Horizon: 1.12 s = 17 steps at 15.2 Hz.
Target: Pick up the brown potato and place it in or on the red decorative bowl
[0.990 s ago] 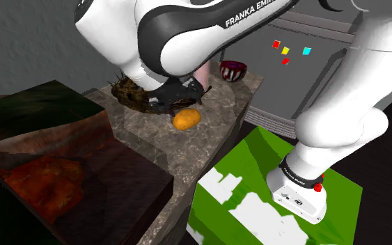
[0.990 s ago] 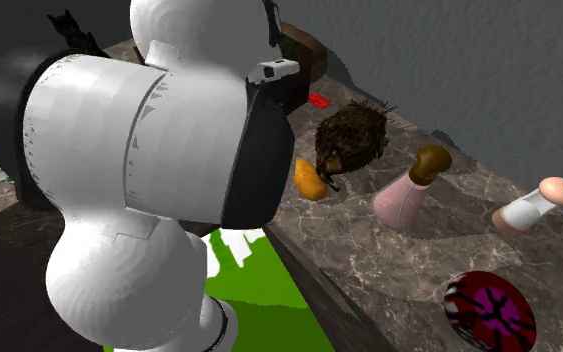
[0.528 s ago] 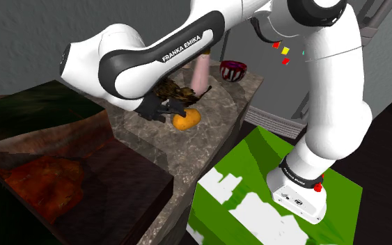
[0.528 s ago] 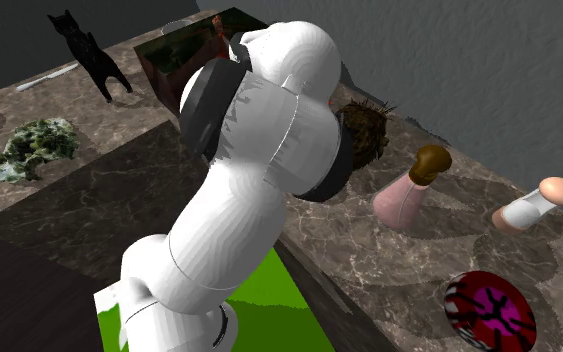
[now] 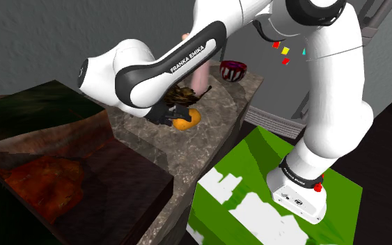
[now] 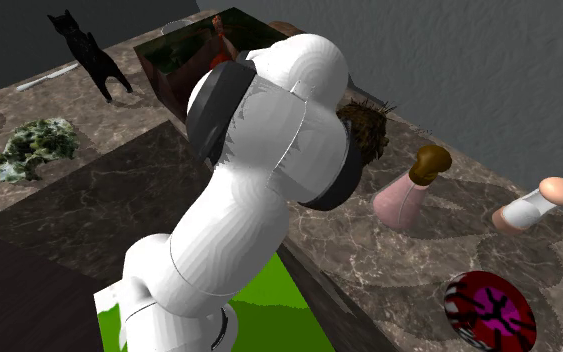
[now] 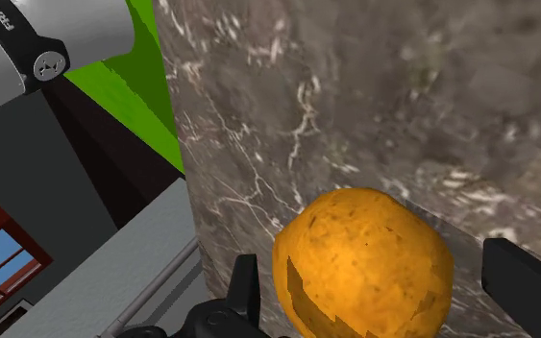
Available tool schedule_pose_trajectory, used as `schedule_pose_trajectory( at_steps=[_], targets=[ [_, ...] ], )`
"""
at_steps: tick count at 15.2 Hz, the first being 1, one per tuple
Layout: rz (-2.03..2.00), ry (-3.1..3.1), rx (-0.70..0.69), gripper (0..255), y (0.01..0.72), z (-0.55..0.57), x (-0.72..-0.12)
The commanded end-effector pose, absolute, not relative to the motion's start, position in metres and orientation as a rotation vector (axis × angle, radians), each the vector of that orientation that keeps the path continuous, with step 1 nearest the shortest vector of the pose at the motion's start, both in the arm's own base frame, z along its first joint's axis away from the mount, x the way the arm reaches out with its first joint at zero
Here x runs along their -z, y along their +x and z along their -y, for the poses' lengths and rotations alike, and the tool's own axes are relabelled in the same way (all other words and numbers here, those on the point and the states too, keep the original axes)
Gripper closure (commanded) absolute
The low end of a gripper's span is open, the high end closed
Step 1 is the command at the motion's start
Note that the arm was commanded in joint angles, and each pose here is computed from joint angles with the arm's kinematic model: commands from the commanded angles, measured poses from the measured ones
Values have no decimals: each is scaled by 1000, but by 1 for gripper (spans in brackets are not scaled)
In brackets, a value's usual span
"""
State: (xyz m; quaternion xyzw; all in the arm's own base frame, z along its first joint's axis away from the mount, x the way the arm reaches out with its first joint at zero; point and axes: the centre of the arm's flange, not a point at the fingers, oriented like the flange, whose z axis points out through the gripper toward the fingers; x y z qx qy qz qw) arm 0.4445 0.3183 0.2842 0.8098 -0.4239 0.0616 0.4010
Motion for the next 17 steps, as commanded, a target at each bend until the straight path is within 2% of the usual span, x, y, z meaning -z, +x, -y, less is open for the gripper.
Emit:
schedule_pose_trajectory(
  at_steps=[1, 7, 8, 17],
  targets=[
    [1072, 2048, -156, 0, 444, -317, -283],
    [1072, 2048, -156, 0, 444, -317, -283],
    [1072, 2048, -156, 255, 444, -317, -283],
    [1072, 2048, -156, 255, 444, -317, -283]
  ],
)
